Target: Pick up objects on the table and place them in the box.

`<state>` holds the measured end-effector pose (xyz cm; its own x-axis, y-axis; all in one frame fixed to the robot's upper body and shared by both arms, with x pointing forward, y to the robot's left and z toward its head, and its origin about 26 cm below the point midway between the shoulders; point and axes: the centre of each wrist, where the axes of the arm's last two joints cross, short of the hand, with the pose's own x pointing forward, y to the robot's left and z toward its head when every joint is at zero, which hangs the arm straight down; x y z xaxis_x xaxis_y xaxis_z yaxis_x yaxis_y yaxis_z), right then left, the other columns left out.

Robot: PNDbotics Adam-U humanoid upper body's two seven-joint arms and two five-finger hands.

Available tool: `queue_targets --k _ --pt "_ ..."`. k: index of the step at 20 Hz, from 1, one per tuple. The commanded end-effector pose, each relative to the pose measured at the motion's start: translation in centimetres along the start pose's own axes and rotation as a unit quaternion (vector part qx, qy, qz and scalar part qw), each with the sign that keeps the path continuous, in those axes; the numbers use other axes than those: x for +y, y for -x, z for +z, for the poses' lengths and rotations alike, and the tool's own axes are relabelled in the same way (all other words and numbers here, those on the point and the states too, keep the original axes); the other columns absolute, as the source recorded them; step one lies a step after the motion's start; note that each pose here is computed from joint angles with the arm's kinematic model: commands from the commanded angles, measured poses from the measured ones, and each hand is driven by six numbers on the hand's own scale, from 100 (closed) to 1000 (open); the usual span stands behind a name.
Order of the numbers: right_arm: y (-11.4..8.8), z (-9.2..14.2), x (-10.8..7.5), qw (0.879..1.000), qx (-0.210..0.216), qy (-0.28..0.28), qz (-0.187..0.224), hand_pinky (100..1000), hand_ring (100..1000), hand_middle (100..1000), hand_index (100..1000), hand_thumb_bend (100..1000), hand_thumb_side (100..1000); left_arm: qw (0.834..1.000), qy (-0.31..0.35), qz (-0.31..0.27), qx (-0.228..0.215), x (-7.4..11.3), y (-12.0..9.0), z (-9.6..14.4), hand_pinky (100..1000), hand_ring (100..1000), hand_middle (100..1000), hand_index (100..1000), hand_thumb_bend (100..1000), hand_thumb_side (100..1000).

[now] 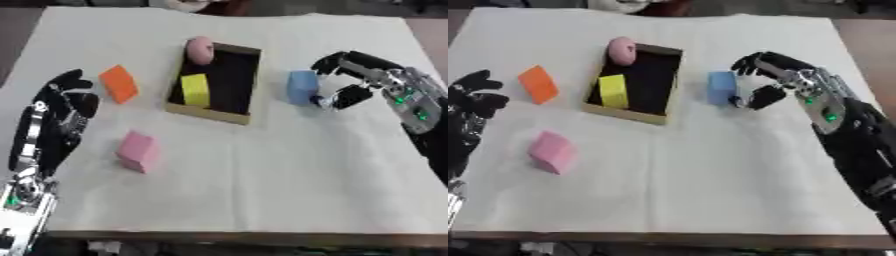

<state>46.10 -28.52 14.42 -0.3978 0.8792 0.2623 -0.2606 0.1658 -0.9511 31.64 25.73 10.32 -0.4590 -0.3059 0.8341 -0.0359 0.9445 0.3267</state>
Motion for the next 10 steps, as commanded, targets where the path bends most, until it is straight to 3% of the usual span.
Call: queue_targets --k 1,10 --pt "0.0 -0.3 -1.1 1.000 0.004 0.022 0.006 802 814 737 856 350 299 1.000 -0.003 -0.001 -0.015 0.3 -0.7 -0.5 710 644 683 854 620 691" --pt "-0.7 -2.0 0.1 1.000 0.002 0.007 0.004 806 819 747 860 348 300 1.000 -0.002 0.001 -0.015 0.2 -0.7 -0.5 710 643 683 855 618 692"
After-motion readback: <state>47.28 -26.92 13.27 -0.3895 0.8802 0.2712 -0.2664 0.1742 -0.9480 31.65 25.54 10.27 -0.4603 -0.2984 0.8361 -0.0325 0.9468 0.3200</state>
